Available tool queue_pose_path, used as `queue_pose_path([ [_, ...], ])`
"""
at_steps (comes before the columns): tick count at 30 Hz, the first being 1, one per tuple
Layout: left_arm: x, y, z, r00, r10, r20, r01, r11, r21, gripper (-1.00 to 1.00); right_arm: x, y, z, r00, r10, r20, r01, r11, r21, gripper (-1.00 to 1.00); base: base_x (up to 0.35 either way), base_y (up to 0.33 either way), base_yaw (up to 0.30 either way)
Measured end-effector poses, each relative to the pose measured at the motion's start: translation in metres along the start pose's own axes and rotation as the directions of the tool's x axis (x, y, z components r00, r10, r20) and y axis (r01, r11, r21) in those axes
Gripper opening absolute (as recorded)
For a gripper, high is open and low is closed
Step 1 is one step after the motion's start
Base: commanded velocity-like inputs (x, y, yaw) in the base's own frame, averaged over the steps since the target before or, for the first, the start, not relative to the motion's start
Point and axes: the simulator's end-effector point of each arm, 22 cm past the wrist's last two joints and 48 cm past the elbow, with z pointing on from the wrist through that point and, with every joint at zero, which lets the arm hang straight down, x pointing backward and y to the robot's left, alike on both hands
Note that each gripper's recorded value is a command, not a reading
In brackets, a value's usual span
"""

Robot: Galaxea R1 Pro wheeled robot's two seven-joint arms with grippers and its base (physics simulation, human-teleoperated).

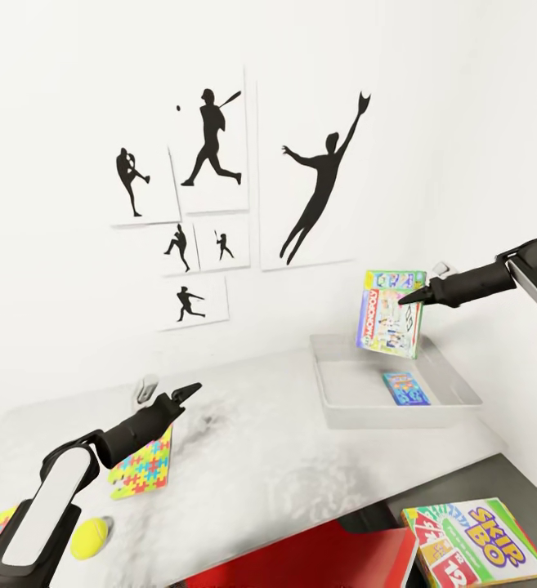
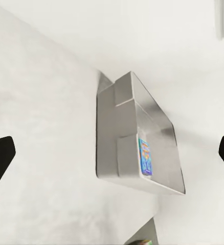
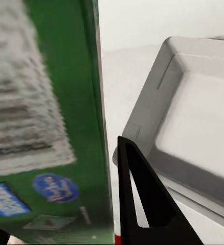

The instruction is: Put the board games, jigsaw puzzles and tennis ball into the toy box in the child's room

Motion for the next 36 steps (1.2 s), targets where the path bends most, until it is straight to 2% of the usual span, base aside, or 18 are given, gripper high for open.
queue_pose_path([
  [5, -0.005, -0.01, 0.004, 1.0, 0.013, -0.011, -0.013, 1.0, 0.018, 1.0, 0.002, 0.002, 0.007, 1.0, -0.003, -0.022, 0.003, 1.0, -0.006, -1.0, 0.0, 0.0, 0.0],
  [8, -0.017, -0.036, 0.011, 0.999, 0.034, -0.025, -0.032, 0.997, 0.072, 1.0, 0.004, 0.003, 0.014, 0.999, 0.0, -0.039, 0.0, 1.0, -0.013, -1.0, 0.0, 0.0, 0.0],
  [9, -0.017, -0.036, 0.011, 0.999, 0.034, -0.025, -0.032, 0.997, 0.071, 1.0, 0.004, 0.002, 0.015, 0.999, 0.0, -0.04, -0.001, 1.0, -0.013, -1.0, 0.0, 0.0, 0.0],
  [13, -0.037, -0.078, 0.018, 0.999, 0.039, -0.031, -0.033, 0.988, 0.152, 1.0, 0.007, 0.002, 0.023, 0.998, 0.008, -0.055, -0.009, 1.0, -0.018, -1.0, 0.0, 0.0, 0.0],
  [14, -0.037, -0.077, 0.018, 0.999, 0.039, -0.032, -0.033, 0.988, 0.151, 1.0, 0.007, 0.001, 0.023, 0.998, 0.009, -0.057, -0.01, 1.0, -0.018, -1.0, 0.0, 0.0, 0.0],
  [18, -0.047, -0.105, 0.026, 0.998, 0.031, -0.052, -0.021, 0.984, 0.176, 1.0, 0.009, 0.0, 0.029, 0.998, 0.014, -0.067, -0.015, 1.0, -0.02, -1.0, 0.0, 0.0, 0.0],
  [26, -0.06, -0.129, 0.035, 0.997, 0.025, -0.068, -0.012, 0.981, 0.191, 1.0, 0.012, -0.003, 0.04, 0.996, 0.019, -0.082, -0.021, 0.999, -0.027, -1.0, 0.0, 0.0, 0.0],
  [36, -0.08, -0.178, 0.047, 0.995, 0.056, -0.085, -0.036, 0.974, 0.225, 1.0, 0.015, 0.0, 0.056, 0.994, 0.024, -0.102, -0.028, 0.999, -0.045, -1.0, 0.0, 0.0, 0.0],
])
